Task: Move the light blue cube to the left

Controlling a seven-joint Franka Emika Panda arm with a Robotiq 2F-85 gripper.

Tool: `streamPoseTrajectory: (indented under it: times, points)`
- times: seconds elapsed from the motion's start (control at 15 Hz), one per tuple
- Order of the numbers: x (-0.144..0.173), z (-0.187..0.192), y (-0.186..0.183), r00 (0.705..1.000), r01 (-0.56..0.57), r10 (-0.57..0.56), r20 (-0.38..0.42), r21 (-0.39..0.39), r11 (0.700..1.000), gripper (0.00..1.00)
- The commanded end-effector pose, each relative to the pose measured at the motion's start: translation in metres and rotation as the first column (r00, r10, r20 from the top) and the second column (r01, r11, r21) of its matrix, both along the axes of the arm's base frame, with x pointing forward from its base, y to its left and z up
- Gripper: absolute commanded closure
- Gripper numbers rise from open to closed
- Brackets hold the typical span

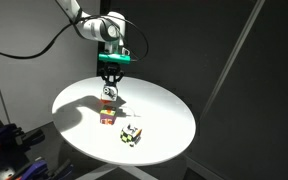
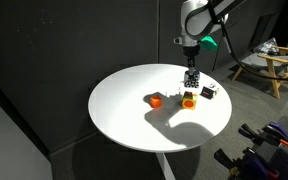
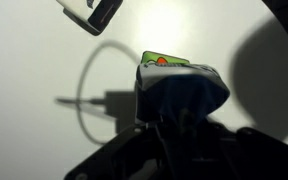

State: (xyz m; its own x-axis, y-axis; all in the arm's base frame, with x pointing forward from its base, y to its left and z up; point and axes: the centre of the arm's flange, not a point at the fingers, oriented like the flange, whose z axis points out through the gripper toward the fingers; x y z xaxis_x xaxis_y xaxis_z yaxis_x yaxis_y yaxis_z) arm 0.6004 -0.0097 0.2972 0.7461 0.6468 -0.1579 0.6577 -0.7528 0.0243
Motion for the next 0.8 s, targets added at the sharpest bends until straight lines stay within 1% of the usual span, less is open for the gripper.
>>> streamPoseTrajectory:
  times: [0.0, 0.2, 0.4, 0.73]
  points:
    - [-0.024, 0.007, 0.011, 0.994, -0.108, 0.108, -0.001, -0.003, 0.994, 0.93]
    - [-0.033, 0.003, 0.026, 0.985, -0.173, 0.173, -0.009, -0.003, 0.985, 0.93]
    - [-0.041, -0.004, 0.041, 0.974, -0.226, 0.226, 0.002, -0.003, 0.974, 0.93]
    - [-0.053, -0.022, 0.063, 0.966, -0.257, 0.257, 0.041, 0.005, 0.966, 0.93]
